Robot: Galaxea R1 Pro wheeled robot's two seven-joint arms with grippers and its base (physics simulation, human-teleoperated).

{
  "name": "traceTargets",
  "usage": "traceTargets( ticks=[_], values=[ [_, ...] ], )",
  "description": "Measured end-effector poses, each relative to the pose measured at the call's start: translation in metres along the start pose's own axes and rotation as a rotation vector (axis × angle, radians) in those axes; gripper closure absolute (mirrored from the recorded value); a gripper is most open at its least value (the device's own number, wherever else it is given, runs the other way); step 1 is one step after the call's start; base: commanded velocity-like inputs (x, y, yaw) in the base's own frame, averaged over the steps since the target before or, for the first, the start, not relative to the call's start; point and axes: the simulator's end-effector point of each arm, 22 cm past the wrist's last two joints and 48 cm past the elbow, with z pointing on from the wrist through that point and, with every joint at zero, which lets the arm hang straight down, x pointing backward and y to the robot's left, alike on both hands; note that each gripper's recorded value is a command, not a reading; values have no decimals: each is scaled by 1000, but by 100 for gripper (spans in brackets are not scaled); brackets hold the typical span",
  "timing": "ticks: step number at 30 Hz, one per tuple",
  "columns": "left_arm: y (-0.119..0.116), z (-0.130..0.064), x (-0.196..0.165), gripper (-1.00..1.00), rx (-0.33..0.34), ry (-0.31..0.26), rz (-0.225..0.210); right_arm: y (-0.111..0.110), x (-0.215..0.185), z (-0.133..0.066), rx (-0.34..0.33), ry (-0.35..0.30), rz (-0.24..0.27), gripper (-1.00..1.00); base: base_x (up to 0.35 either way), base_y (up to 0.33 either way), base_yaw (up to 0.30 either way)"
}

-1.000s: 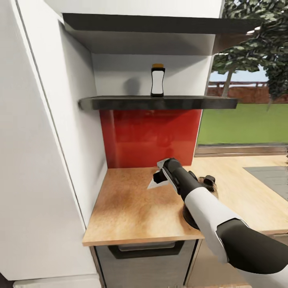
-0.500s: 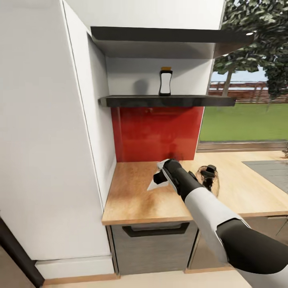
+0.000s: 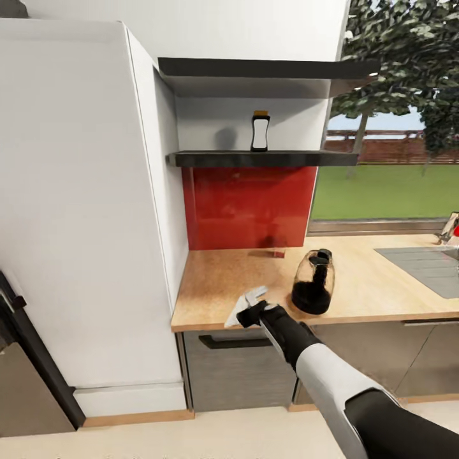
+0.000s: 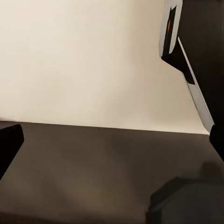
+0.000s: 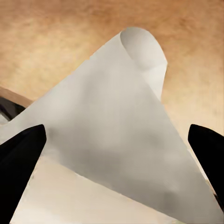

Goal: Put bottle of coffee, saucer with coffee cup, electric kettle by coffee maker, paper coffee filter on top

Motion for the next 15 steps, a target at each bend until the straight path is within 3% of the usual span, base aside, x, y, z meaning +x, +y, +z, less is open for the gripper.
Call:
traceTargets(
  ticks=[5, 7, 9, 15],
  values=[
    [1, 0, -2, -100, 0, -5, 0, 25, 20, 8, -38, -196, -24, 100, -25, 0, 0],
    [1, 0, -3, -100, 0, -7, 0, 29, 32, 10, -45, -207, -26, 100, -3, 0, 0],
    [1, 0, -3, -100, 0, -8, 0, 33, 49, 12, -52, -197, -26, 100, -1, 0, 0],
    [0, 0, -4, -100, 1, -10, 4, 44, 125, 16, -72, -59, -5, 100, 0, 0, 0]
  ],
)
